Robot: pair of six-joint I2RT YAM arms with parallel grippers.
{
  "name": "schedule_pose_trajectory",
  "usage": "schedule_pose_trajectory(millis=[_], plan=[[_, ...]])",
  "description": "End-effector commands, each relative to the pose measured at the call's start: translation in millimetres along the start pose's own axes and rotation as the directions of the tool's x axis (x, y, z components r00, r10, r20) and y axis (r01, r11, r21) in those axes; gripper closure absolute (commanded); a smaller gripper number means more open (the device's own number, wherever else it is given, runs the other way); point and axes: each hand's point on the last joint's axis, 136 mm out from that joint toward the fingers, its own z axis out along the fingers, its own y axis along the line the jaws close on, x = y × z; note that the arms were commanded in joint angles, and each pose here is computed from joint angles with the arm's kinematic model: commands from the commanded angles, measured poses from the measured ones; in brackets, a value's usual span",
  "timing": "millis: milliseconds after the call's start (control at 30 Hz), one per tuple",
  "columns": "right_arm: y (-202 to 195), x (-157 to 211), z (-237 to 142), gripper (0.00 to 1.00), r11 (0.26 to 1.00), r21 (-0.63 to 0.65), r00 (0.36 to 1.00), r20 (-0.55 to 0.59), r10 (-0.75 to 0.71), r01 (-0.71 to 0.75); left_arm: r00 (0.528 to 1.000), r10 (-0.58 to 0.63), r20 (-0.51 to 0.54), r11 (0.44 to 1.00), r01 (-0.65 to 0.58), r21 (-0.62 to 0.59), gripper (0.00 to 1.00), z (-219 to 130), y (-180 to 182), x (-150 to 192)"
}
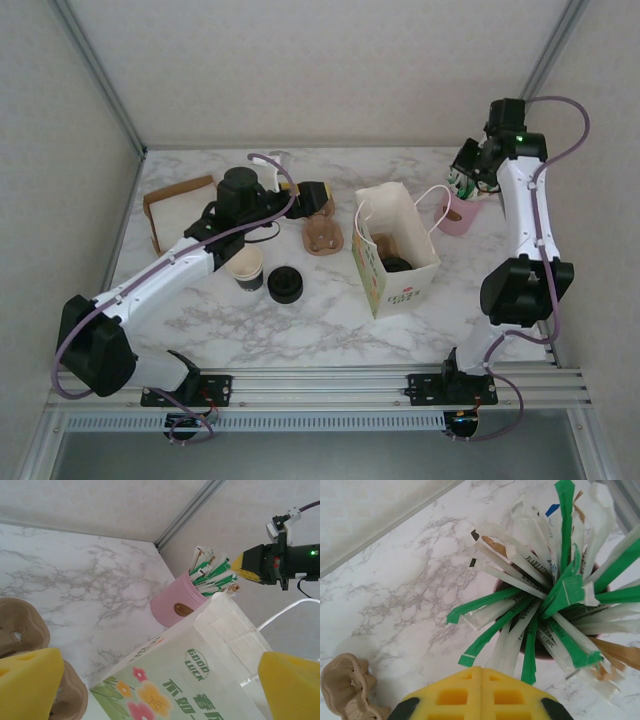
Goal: Pack the takeout coffee
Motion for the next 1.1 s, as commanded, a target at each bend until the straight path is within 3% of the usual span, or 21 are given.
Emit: schedule_pose_trajectory(millis=[0, 467, 767, 1067], plan=[[-0.5, -8.1, -39.3, 0.96, 1.0, 0.009, 0.998, 0.066, -0.023, 0.023, 0.999, 0.005, 0.033, 1.0, -0.006, 0.031, 0.0, -11.1, -8.5, -9.8], [10.0, -7.1, -145.2, 0.97, 0.995, -0.072, 0.967, 0.25, -0.047, 0.067, 0.994, 0.005, 0.109, 0.999, -0.009, 0.038, 0.0, -36.3, -19.5, -23.9], [34.5, 13.0, -220.1, 0.97, 0.962, -0.234, 0.944, 0.324, -0.059, 0.141, 0.984, -0.004, 0.178, 1.0, 0.001, 0.02, 0.0, -57.9, -21.5, -32.5], [63.3, 47.0, -282.0, 0.97, 0.873, -0.43, 0.936, 0.342, -0.079, 0.231, 0.979, -0.012, 0.205, 1.0, 0.015, -0.009, 0.0, -71.5, -17.5, -32.5]])
